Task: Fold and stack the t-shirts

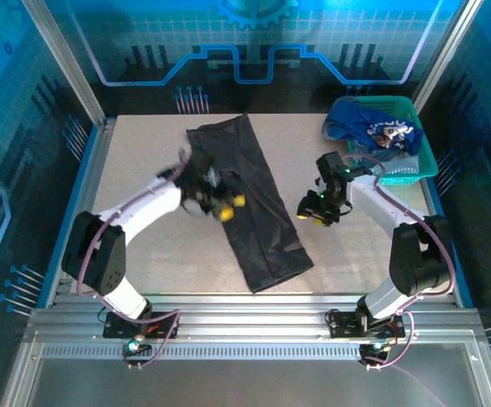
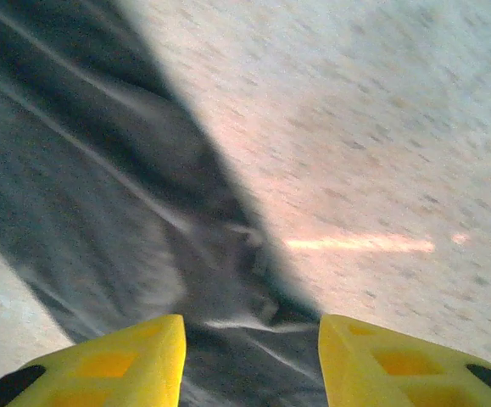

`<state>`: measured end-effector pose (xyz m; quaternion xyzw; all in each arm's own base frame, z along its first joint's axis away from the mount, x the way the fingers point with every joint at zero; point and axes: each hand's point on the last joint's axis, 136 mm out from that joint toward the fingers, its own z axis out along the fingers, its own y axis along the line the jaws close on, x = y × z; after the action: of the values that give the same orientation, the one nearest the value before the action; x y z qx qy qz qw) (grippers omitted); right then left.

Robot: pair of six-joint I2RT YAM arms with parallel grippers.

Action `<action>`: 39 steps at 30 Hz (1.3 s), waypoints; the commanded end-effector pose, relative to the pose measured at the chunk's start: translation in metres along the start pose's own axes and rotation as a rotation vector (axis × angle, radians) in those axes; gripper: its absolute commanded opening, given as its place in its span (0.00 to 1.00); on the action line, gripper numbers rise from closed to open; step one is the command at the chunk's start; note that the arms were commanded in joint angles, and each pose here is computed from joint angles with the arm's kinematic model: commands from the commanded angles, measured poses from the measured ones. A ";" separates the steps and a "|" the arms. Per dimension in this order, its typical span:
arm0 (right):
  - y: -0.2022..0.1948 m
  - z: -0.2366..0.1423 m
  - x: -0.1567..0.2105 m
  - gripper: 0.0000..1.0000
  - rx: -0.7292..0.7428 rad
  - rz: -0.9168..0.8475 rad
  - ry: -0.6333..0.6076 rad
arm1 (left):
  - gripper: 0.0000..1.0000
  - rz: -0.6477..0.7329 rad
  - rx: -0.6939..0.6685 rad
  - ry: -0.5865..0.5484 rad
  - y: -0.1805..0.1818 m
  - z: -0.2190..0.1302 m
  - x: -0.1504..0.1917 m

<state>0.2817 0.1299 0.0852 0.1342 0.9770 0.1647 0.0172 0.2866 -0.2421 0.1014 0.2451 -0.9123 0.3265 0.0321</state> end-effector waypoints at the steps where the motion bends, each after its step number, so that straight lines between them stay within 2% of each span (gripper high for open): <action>1: -0.018 0.006 0.033 0.48 0.015 -0.045 0.106 | 0.52 -0.085 -0.112 0.204 0.054 0.022 0.081; 4: -0.022 0.017 0.044 0.49 0.007 -0.046 0.133 | 0.54 -0.050 -0.119 0.240 0.060 0.047 0.115; 6: -0.025 0.024 0.045 0.48 0.003 -0.055 0.133 | 0.54 -0.051 -0.144 0.209 0.062 0.057 0.117; 7: -0.024 0.026 0.043 0.48 -0.004 -0.068 0.126 | 0.53 -0.071 -0.149 0.154 0.061 0.057 0.108; 10: -0.008 0.024 0.031 0.45 -0.043 -0.126 0.085 | 0.47 -0.158 -0.095 -0.068 0.050 0.034 0.062; 14: 0.029 0.015 0.001 0.43 -0.108 -0.223 -0.004 | 0.41 -0.333 -0.018 -0.370 0.048 -0.017 -0.025; 19: 0.099 0.014 -0.060 0.39 -0.227 -0.315 -0.126 | 0.37 -0.429 0.147 -0.562 0.028 -0.041 -0.143; 23: 0.139 0.037 -0.105 0.36 -0.263 -0.303 -0.137 | 0.37 -0.445 0.211 -0.590 0.007 -0.035 -0.217; 26: 0.156 0.060 -0.128 0.35 -0.254 -0.271 -0.109 | 0.37 -0.453 0.261 -0.576 -0.012 -0.026 -0.257; 29: 0.162 0.080 -0.141 0.35 -0.239 -0.226 -0.086 | 0.37 -0.436 0.222 -0.546 -0.018 -0.009 -0.287; 35: 0.125 0.120 -0.149 0.35 -0.089 -0.022 -0.004 | 0.35 -0.387 0.216 -0.425 -0.028 0.043 -0.316; 39: 0.095 0.124 -0.148 0.35 -0.027 0.106 0.005 | 0.34 -0.299 0.203 -0.343 -0.049 0.074 -0.319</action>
<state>0.4813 0.2474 0.0247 0.1092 0.9638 0.2346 0.0647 0.6125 -0.1598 0.0386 0.4654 -0.7844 0.3779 -0.1592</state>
